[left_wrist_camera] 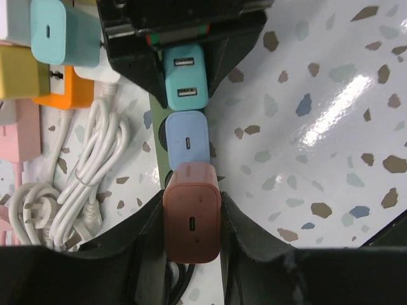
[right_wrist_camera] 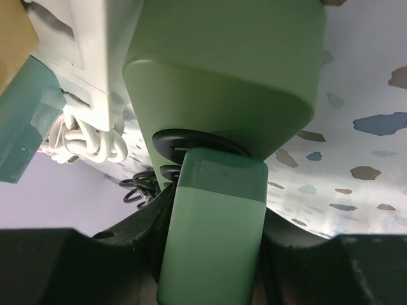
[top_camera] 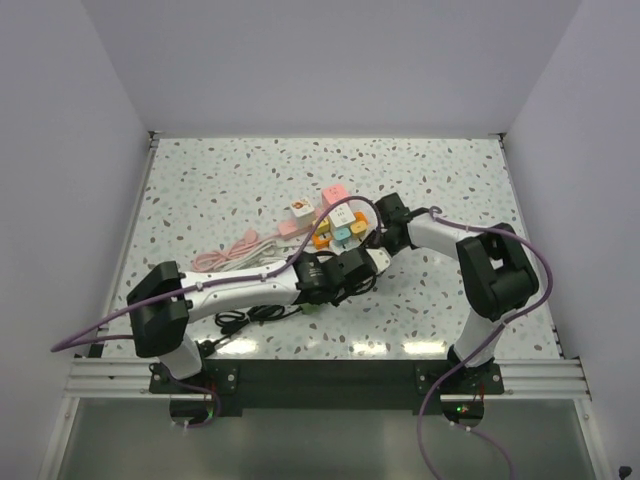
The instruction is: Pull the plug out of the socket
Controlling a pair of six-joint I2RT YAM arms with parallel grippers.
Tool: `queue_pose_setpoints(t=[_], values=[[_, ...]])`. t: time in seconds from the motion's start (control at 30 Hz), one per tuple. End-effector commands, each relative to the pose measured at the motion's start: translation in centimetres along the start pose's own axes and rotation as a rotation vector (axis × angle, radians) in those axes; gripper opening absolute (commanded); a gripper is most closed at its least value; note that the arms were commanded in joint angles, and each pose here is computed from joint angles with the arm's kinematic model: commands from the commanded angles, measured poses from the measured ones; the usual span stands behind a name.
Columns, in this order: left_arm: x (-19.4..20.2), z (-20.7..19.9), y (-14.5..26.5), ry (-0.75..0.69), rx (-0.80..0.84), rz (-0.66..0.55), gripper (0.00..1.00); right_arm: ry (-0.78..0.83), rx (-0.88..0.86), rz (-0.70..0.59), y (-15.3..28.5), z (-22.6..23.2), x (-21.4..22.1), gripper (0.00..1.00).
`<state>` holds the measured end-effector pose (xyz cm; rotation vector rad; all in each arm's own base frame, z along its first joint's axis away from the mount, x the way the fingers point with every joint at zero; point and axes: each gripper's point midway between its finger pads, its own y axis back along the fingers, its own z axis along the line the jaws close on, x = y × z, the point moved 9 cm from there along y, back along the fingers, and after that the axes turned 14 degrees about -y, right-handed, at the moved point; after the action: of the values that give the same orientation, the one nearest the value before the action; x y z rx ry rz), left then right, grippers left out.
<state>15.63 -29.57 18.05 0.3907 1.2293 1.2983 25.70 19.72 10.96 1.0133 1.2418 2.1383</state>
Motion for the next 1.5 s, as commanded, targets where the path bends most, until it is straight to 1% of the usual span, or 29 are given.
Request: queue_pose_setpoints(t=[0.0,0.1,0.13,0.2,0.27,0.3,0.37,0.4,0.47,0.5,0.53,0.57,0.6,0.73,0.77,0.8,0.83,0.87,0.9,0.97,1.0,1.17,1.2,1.23,1.27,1.3,1.37,1.4,1.47], values=[[-3.6,-0.1,1.4,0.079,-0.135,-0.157,0.0,0.023,0.238,-0.229,-3.9,-4.6,-3.1,0.0],[-3.9,0.2,2.1,0.096,-0.148,-0.166,0.0,0.032,0.227,-0.215,-3.8,-4.5,-2.9,0.0],[-3.6,0.6,2.3,0.105,-0.189,-0.162,0.0,0.04,0.216,-0.206,-3.6,-4.3,-2.8,0.0],[-3.3,2.5,3.9,0.152,-0.238,-0.194,0.0,0.052,0.196,-0.191,-3.3,-4.2,-2.5,0.0],[-2.6,4.5,4.5,0.205,-0.238,-0.21,0.0,0.079,0.156,-0.155,-3.2,-3.9,-2.2,0.0],[-1.7,7.3,5.2,0.282,-0.266,-0.222,0.0,0.087,0.147,-0.147,-3.0,-3.9,-2.1,0.0],[-0.4,9.9,5.9,0.353,-0.274,-0.253,0.0,0.115,0.127,-0.125,-2.7,-3.7,-1.8,0.0],[1.1,12.5,5.6,0.408,-0.327,-0.223,0.0,0.126,0.114,-0.125,-2.4,-3.7,-1.6,0.0],[2.8,15.0,5.2,0.458,-0.353,-0.208,0.0,0.153,0.091,-0.108,-2.0,-3.6,-1.3,0.0],[5.2,18.2,4.9,0.539,-0.414,-0.168,0.0,0.165,0.08,-0.101,-1.8,-3.5,-1.2,0.0],[5.9,19.5,4.5,0.563,-0.38,-0.181,0.0,0.181,0.068,-0.091,-1.5,-3.4,-1.0,0.0],[7.1,21.0,3.3,0.602,-0.381,-0.153,0.0,0.191,0.058,-0.086,-1.3,-3.3,-0.9,0.0],[9.4,23.5,3.1,0.672,-0.43,-0.113,0.0,0.199,0.046,-0.068,-1.2,-3.3,-0.7,0.0],[13.2,29.2,0.8,0.772,-0.514,-0.053,0.0,0.253,0.019,-0.045,-0.5,-3.1,-0.3,0.0],[14.4,30.2,-1.1,0.796,-0.516,-0.014,0.0,0.259,0.015,-0.04,-0.4,-3.0,-0.2,0.0],[16.5,31.6,-1.5,0.85,-0.539,0.019,0.0,0.265,0.01,-0.038,-0.3,-3.0,-0.2,0.0],[16.9,32.9,-1.8,0.888,-0.538,0.004,0.0,0.276,0.004,-0.029,-0.2,-3.0,-0.1,0.0],[18.5,33.2,-3.5,0.926,-0.507,0.059,0.0,0.284,-0.007,-0.029,0.1,-2.9,0.1,0.0],[19.8,34.5,-3.4,0.97,-0.53,0.064,0.0,0.29,-0.011,-0.028,0.2,-2.9,0.2,0.0],[21.0,34.7,-4.4,1.003,-0.523,0.097,0.0,0.303,-0.021,-0.025,0.5,-2.9,0.3,0.0],[22.4,35.2,-4.1,1.03,-0.551,0.122,0.0,0.309,-0.033,-0.026,0.8,-2.8,0.4,0.0],[25.0,34.5,-4.6,1.063,-0.575,0.24,0.0,0.322,-0.046,-0.014,0.9,-2.6,0.5,0.0],[25.6,34.2,-4.7,1.069,-0.57,0.266,0.12,0.326,-0.047,-0.015,0.8,-2.4,0.5,0.0],[26.0,33.9,-4.8,1.073,-0.571,0.289,0.19,0.328,-0.047,-0.009,0.7,-2.4,0.5,0.0],[26.1,33.7,-4.6,1.072,-0.571,0.288,0.23,0.329,-0.049,-0.009,0.8,-2.3,0.4,0.0],[26.3,33.0,-4.7,1.071,-0.561,0.297,0.35,0.335,-0.056,-0.005,0.8,-2.0,0.5,0.0],[26.0,32.9,-3.7,1.064,-0.579,0.259,0.51,0.333,-0.049,0.001,0.8,-1.9,0.4,0.0],[26.1,32.1,-3.7,1.063,-0.568,0.264,0.63,0.332,-0.049,0.001,0.8,-1.7,0.4,0.0],[25.8,31.9,-2.8,1.055,-0.574,0.239,0.71,0.326,-0.051,0.003,0.7,-1.6,0.4,0.0]])
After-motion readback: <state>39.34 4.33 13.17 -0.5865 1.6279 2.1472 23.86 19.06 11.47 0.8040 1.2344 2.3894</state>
